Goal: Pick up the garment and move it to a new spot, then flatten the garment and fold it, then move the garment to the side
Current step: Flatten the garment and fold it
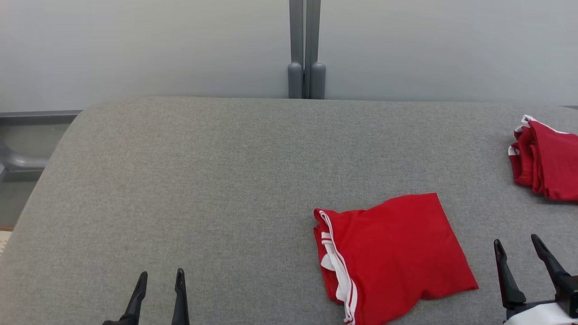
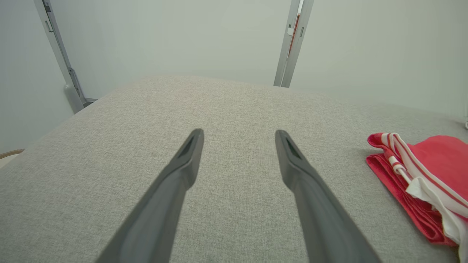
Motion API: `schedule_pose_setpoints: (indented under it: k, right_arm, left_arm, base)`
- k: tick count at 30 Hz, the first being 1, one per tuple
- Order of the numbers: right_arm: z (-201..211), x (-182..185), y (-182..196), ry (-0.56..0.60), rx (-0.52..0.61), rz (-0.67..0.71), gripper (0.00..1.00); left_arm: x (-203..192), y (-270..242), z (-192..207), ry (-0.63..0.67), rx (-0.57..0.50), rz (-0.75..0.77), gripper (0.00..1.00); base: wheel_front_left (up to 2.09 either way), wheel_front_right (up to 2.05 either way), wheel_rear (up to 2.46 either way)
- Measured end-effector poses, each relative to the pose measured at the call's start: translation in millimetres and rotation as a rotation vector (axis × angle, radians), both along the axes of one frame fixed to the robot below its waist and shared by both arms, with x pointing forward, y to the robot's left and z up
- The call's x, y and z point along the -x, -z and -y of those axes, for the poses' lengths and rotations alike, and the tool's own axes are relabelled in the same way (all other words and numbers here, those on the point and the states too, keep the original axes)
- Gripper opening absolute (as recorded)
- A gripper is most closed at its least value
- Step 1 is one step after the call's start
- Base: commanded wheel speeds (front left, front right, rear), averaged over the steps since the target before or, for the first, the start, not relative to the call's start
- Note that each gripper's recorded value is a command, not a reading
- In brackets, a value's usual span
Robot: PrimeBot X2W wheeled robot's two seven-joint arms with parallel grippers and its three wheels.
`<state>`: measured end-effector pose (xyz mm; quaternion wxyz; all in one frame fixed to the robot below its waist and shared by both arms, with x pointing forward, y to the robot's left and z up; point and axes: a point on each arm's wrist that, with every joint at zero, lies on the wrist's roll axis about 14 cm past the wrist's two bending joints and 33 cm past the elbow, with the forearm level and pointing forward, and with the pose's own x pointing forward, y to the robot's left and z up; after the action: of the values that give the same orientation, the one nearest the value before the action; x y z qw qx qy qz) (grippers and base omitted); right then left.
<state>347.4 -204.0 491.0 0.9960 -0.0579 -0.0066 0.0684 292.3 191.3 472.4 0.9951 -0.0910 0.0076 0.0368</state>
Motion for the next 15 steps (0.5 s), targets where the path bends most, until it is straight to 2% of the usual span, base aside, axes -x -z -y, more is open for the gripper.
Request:
schedule_pose_setpoints:
  k: [15]
  right_arm:
    - [4.9,3.8,-14.0,0.069,-0.062,0.053,1.0]
  left_arm:
    - [-12.1,-9.7,15.9,0.086,0.0,0.037,1.0]
  base:
    - [0.0,0.0,0.0]
